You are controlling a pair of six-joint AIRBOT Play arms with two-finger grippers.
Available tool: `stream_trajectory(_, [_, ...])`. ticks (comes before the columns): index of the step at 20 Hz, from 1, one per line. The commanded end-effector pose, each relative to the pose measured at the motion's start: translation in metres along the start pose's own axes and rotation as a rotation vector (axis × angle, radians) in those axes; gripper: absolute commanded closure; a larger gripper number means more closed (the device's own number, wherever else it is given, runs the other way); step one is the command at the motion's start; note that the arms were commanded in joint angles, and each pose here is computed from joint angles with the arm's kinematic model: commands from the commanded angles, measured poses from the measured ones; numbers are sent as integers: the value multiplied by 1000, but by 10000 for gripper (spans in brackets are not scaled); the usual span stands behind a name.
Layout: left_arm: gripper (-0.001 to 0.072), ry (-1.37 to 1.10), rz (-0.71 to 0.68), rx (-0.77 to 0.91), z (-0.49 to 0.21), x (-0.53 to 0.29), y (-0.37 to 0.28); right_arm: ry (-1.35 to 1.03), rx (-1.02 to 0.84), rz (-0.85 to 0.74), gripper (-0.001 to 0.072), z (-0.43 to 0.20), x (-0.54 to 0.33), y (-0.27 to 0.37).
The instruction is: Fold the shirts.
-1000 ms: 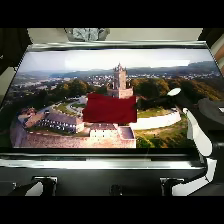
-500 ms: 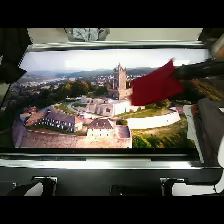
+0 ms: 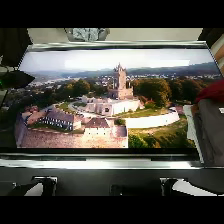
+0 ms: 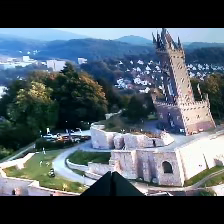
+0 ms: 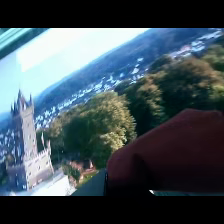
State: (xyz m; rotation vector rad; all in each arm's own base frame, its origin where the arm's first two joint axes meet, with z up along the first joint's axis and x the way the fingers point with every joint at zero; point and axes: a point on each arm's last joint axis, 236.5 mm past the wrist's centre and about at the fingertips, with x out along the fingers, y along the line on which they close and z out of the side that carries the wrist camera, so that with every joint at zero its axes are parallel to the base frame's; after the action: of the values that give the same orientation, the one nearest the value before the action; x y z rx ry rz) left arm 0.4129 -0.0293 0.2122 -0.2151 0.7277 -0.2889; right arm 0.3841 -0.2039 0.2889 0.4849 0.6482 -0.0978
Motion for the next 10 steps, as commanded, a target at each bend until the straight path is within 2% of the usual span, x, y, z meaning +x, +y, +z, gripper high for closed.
stream_trajectory(1, [679, 1, 0, 8, 0, 0, 0, -50, 98, -66, 667, 1, -42, -27])
stream_trajectory(6, [679, -36, 10, 8, 8, 0, 2, 94, 164, -124, 666, -47, -80, -50])
stream_trajectory(10, [679, -76, 11, 3, 18, -1, 2, 187, 158, -260, 665, -73, -92, -79])
